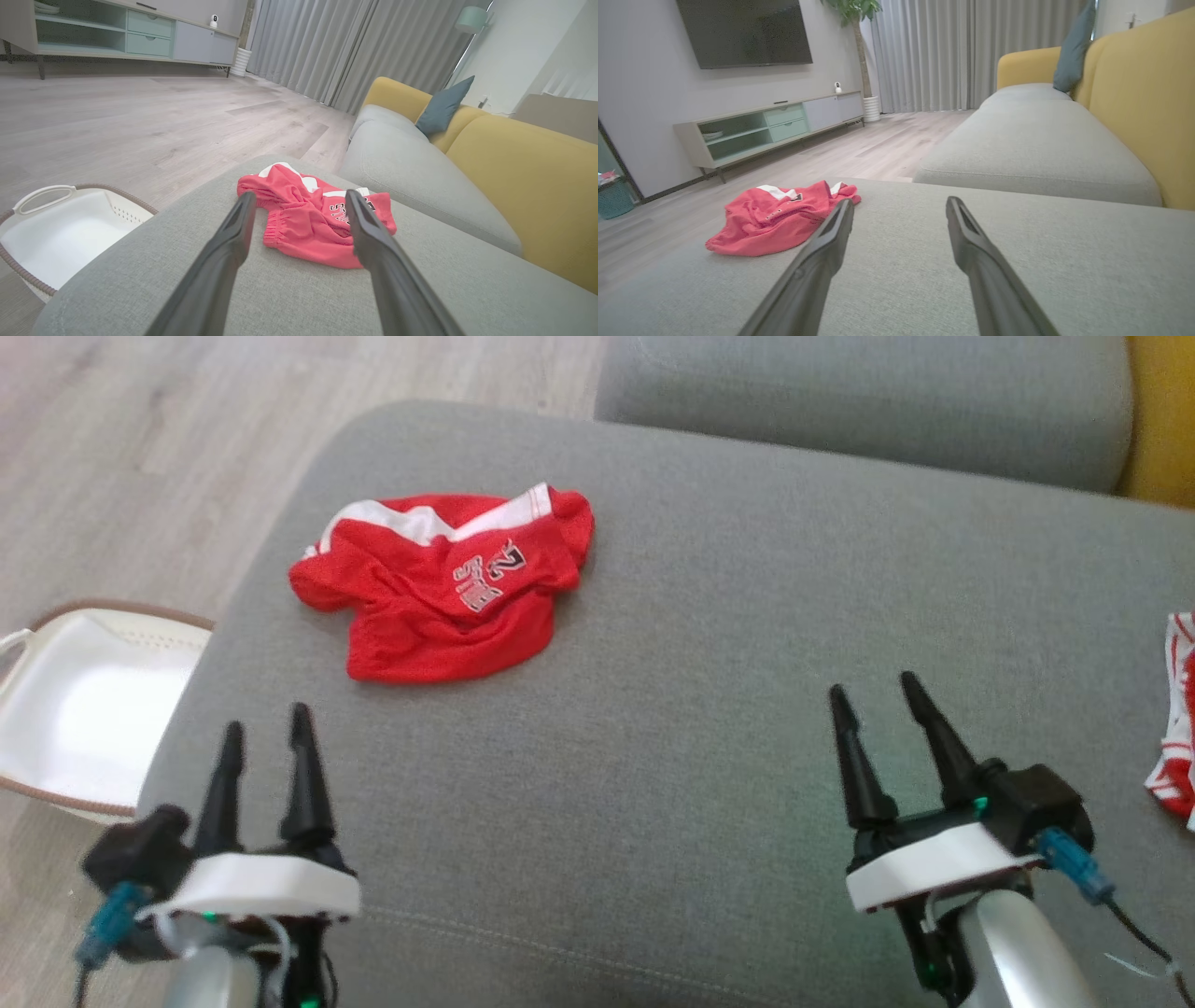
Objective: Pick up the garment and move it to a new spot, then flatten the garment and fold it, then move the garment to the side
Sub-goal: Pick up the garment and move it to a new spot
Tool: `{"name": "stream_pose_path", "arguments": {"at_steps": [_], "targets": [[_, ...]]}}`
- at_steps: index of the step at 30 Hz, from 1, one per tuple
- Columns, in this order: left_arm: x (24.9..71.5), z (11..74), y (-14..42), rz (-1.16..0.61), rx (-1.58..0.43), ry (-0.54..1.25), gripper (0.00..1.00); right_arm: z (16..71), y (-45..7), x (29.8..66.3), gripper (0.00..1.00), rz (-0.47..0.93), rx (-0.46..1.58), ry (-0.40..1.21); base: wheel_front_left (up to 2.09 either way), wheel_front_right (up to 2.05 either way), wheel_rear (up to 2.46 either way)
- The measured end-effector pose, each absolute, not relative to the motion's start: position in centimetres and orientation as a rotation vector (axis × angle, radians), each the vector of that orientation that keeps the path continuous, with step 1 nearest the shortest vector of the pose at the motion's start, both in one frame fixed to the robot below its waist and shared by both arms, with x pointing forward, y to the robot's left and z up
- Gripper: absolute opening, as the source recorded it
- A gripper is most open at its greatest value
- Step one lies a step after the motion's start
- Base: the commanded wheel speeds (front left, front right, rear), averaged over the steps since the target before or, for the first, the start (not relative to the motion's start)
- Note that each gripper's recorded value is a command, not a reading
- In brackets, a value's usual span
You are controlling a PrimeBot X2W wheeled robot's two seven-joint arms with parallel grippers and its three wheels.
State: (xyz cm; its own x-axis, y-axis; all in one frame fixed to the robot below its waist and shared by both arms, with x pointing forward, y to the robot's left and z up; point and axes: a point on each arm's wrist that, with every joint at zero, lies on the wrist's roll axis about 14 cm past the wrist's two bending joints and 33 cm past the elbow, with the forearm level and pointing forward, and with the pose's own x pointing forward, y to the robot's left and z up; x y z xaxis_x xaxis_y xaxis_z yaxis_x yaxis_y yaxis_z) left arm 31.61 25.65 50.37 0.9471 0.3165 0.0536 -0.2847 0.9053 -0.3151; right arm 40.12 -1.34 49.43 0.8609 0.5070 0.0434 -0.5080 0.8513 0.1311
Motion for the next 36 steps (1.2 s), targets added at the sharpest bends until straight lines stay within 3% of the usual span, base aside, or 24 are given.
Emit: {"name": "stream_pose_path", "arguments": {"at_steps": [5, 12, 21, 29, 36], "targets": [[33.1, 50.1, 26.6, 0.323, -0.306, -0.096, 1.0, 48.5, -2.8, 41.3, 1.0, 0.486, 0.145, 0.008, 0.0, 0.0, 0.0], [38.3, 49.3, 27.7, 0.295, -0.267, -0.067, 1.0, 49.7, -6.5, 45.9, 1.0, 0.362, 0.136, -0.05, 0.0, 0.0, 0.0], [46.2, 43.2, 28.3, 0.156, -0.142, 0.285, 1.0, 49.3, -10.1, 49.5, 1.0, 0.261, 0.069, -0.063, 0.0, 0.0, 0.0], [49.4, 36.9, 28.8, 0.078, -0.001, 0.606, 1.0, 47.4, -11.5, 51.6, 1.0, 0.225, 0.014, -0.036, 0.0, 0.0, 0.0], [51.4, 34.4, 29.7, 0.07, 0.063, 0.721, 1.0, 45.0, -12.0, 51.8, 1.0, 0.217, -0.001, 0.014, 0.0, 0.0, 0.0]]}}
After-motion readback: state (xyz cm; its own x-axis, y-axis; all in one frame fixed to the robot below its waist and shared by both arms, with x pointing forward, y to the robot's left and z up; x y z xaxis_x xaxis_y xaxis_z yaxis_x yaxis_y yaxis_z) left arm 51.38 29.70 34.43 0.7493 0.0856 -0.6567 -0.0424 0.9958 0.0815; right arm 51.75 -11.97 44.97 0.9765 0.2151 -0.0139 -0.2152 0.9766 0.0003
